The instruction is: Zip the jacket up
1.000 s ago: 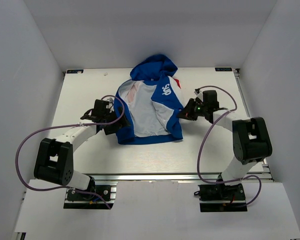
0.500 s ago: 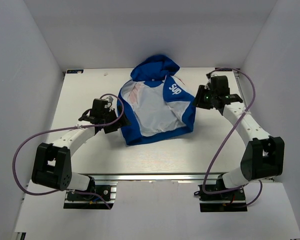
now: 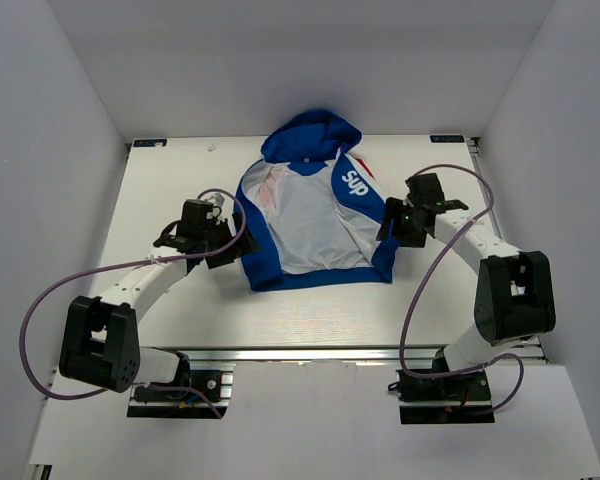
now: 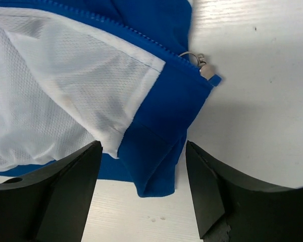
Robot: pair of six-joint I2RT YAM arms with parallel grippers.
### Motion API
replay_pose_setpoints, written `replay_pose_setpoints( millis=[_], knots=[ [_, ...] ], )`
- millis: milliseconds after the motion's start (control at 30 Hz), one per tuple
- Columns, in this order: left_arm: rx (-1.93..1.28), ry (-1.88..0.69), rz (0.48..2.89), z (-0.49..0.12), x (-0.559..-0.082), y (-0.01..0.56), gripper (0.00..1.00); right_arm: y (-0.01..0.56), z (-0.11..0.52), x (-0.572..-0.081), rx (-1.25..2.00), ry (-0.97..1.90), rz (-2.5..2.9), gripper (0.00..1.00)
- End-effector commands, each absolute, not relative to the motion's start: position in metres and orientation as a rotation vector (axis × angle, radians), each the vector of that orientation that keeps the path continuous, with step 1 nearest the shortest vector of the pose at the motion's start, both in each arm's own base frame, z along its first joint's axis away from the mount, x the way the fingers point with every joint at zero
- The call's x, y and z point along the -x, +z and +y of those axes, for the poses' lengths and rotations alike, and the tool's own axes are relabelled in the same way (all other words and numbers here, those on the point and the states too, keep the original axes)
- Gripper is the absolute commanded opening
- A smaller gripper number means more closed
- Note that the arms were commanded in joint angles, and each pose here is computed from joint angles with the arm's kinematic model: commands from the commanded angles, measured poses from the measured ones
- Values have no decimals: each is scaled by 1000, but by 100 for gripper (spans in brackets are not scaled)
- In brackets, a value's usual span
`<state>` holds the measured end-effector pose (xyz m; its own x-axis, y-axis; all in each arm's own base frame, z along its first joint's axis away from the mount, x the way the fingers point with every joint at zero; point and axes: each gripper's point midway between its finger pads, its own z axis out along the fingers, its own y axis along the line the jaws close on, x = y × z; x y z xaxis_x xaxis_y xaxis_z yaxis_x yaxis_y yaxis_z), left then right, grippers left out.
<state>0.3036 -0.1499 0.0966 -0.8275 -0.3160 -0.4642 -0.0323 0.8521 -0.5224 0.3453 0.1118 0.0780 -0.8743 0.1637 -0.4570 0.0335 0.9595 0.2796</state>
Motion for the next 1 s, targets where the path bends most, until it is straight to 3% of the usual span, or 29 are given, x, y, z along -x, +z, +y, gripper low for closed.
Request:
replay_pose_setpoints(
  millis=[0, 333, 967],
  knots=[
    [238, -694, 2445, -151, -303, 108, 98, 79, 102, -351, -261, 427, 2576, 73],
    [240, -697, 2461, -152, -304, 104, 98, 56, 102, -355, -440, 858, 2471, 73],
    [247, -729, 2457, -158, -309, 110, 98, 50, 95, -390, -557, 944, 2302, 69]
  ],
)
